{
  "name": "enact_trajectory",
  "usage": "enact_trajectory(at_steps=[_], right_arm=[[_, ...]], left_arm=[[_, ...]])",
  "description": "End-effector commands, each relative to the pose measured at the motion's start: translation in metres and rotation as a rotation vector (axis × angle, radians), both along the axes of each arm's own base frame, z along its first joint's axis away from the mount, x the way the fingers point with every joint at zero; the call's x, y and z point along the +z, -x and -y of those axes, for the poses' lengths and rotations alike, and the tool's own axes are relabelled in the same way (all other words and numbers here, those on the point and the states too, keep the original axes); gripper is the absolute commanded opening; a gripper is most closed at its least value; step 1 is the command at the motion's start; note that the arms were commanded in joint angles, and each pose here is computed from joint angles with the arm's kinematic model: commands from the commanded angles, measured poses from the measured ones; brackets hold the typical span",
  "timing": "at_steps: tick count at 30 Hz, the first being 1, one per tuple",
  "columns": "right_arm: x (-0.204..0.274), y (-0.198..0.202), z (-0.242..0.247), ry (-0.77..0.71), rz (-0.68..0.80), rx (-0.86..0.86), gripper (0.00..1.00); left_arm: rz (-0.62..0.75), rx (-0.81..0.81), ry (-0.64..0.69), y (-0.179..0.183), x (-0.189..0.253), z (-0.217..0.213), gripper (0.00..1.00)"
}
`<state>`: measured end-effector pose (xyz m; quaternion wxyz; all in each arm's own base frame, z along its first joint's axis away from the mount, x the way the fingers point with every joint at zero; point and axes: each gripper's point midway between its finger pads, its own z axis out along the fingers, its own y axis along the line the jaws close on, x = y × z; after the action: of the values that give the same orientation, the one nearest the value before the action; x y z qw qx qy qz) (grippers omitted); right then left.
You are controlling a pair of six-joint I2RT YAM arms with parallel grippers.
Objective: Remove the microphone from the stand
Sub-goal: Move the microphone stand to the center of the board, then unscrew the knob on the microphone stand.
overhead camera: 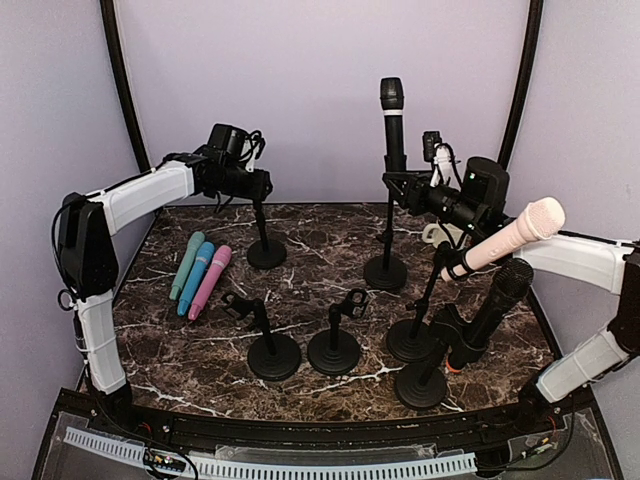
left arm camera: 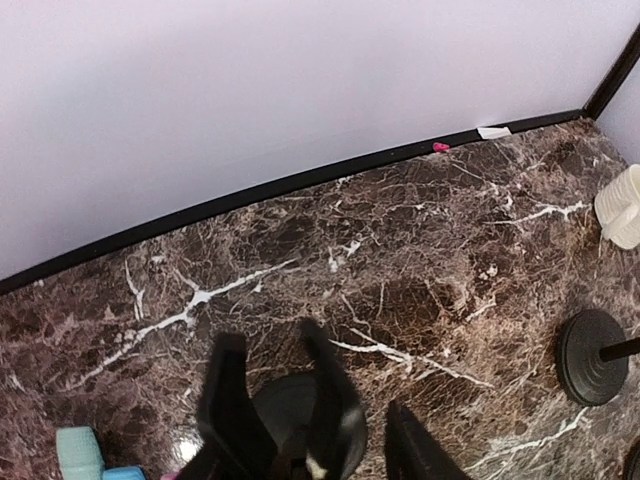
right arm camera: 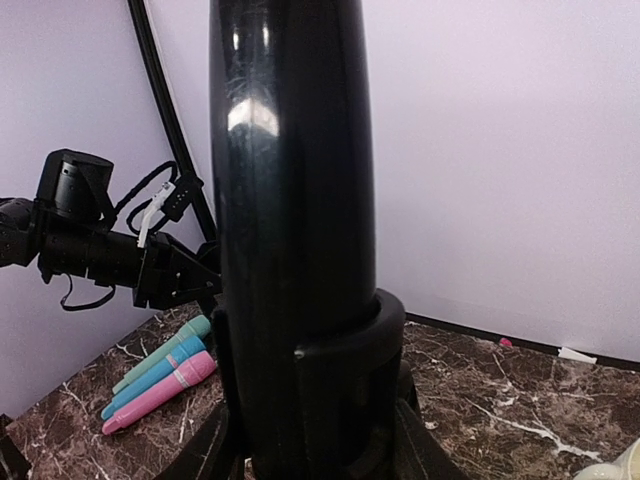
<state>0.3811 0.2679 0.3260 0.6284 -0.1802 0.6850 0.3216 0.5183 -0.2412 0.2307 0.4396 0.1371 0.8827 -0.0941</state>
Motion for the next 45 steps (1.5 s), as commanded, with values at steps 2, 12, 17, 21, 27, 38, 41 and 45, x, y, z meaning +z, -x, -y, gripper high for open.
enact_trajectory(at_steps=[2,12,17,21,27,38,41,45], right_arm=[[0.095,0.016,-0.013,-0.154,0.251,0.095,0.1],[0.099,0.017,-0.026,-0.197,0.258,0.171,0.1],[0.094,0.016,-0.027,-0.197,0.25,0.17,0.1],[0.088,0.017,-0.029,-0.202,0.235,0.172,0.1],[0.086,0.022,-0.03,-0.216,0.226,0.174,0.1],[0.089,0.026,-0.031,-0.259,0.226,0.179,0.1],[0.089,0.026,-0.031,-0.265,0.226,0.181,0.1],[0.089,0.026,-0.032,-0.268,0.223,0.184,0.1]], left_arm=[[0.115,-0.053,0.016,0.003,0.051,0.001,0.67],[0.394,-0.175,0.011,0.054,0.15,-0.004,0.88],[0.55,-0.429,0.014,0.113,0.148,0.063,0.85],[0.583,-0.623,0.051,0.152,0.112,0.117,0.81],[0.587,-0.779,0.034,0.177,0.057,0.179,0.78],[0.639,-0.757,-0.057,0.149,0.002,0.208,0.72],[0.652,-0.759,-0.082,0.147,-0.006,0.212,0.7],[0.671,-0.752,-0.107,0.146,-0.011,0.215,0.61]])
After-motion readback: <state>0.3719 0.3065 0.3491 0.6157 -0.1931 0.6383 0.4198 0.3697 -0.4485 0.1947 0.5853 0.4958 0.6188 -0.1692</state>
